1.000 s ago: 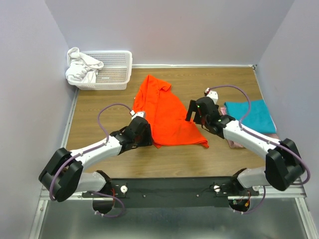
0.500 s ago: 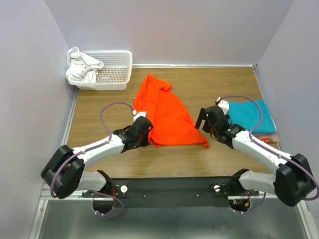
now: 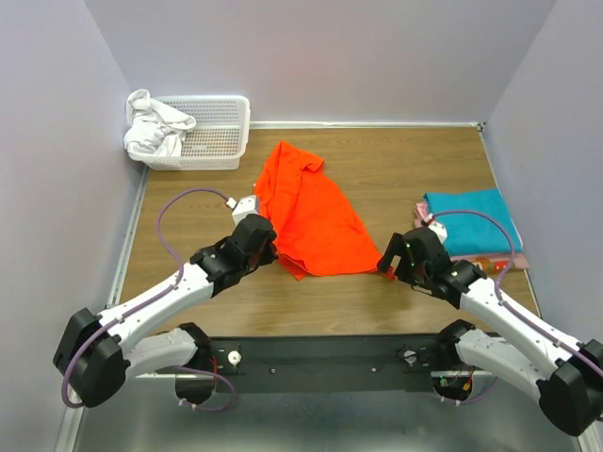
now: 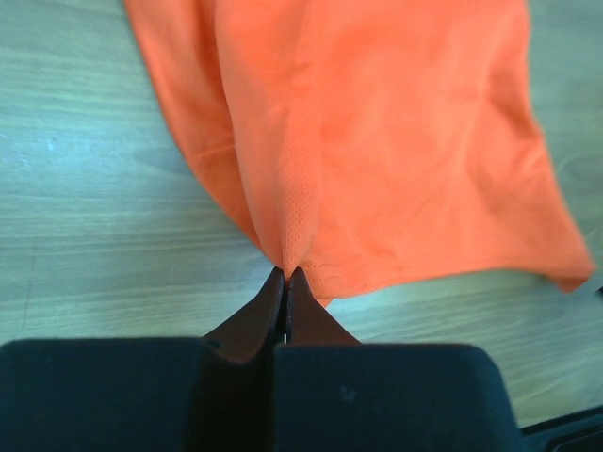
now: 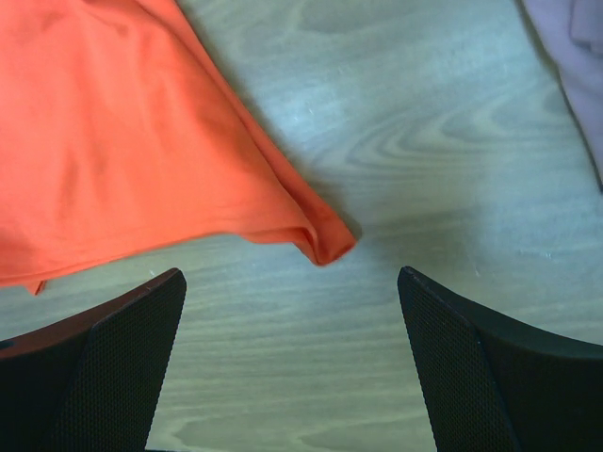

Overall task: Fold and stack the t-shirts
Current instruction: Flatten the tshirt out

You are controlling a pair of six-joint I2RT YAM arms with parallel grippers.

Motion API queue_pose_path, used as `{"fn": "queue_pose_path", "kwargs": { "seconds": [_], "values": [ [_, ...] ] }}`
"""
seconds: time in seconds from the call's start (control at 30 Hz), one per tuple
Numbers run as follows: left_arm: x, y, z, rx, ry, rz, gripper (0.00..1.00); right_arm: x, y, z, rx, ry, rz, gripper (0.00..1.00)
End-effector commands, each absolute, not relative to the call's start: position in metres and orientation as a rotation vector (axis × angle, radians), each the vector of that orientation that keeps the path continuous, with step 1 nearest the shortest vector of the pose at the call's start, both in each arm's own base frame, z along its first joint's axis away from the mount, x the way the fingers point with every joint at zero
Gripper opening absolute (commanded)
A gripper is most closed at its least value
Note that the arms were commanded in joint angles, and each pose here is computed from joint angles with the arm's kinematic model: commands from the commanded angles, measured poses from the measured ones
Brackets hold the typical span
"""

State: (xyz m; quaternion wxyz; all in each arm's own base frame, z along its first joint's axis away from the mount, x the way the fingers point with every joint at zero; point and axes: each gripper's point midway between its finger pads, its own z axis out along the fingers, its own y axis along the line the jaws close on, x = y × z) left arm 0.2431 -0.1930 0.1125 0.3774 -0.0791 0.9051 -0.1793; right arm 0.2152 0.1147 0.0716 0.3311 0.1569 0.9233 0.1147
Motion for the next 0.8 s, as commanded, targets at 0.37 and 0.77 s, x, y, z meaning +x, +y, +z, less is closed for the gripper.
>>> {"fn": "queue_pose_path", "kwargs": {
  "seconds": [0.37,0.77],
  "values": [
    [0.254,-0.124,0.213,-0.604,1.885,-0.501,0.00,0.187,0.110,0.053,0.531,2.534,0.290,0.99],
    [0.256,-0.126,0.196,-0.590,1.936,-0.462,0.00,0.164,0.154,0.042,0.294,2.726,0.536,0.87]
  ]
}}
